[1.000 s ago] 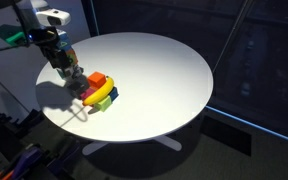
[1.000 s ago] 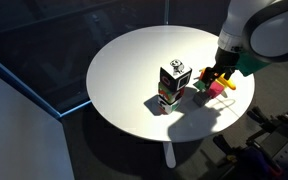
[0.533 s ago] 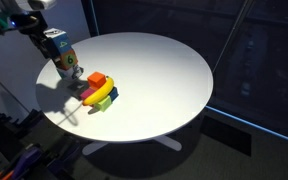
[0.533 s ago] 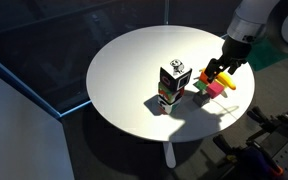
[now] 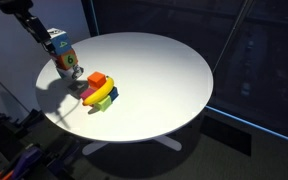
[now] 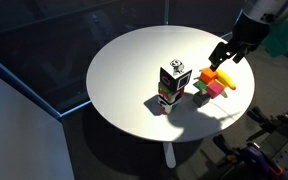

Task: Take the grey block off of the stack

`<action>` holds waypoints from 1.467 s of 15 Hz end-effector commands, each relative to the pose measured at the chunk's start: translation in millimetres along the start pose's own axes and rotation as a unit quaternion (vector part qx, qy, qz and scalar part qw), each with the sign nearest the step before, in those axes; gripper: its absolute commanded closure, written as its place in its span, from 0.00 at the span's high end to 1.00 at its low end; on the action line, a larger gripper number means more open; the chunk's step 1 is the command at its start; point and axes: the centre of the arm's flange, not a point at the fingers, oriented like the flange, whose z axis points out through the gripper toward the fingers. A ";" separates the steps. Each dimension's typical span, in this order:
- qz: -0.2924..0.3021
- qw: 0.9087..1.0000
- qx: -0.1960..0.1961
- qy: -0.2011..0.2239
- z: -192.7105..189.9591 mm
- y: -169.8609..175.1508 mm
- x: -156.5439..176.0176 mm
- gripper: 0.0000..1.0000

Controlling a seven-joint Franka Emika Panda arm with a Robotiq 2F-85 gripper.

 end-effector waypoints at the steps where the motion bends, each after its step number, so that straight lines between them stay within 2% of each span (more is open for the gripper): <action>1: 0.016 1.000 0.002 0.000 -31.3 3.0 -8.4 1.00; 14: 0.063 0.995 -0.025 -0.069 -99.5 3.3 8.0 1.00; 22: 0.035 0.996 -0.015 -0.078 -126.3 -5.5 8.1 1.00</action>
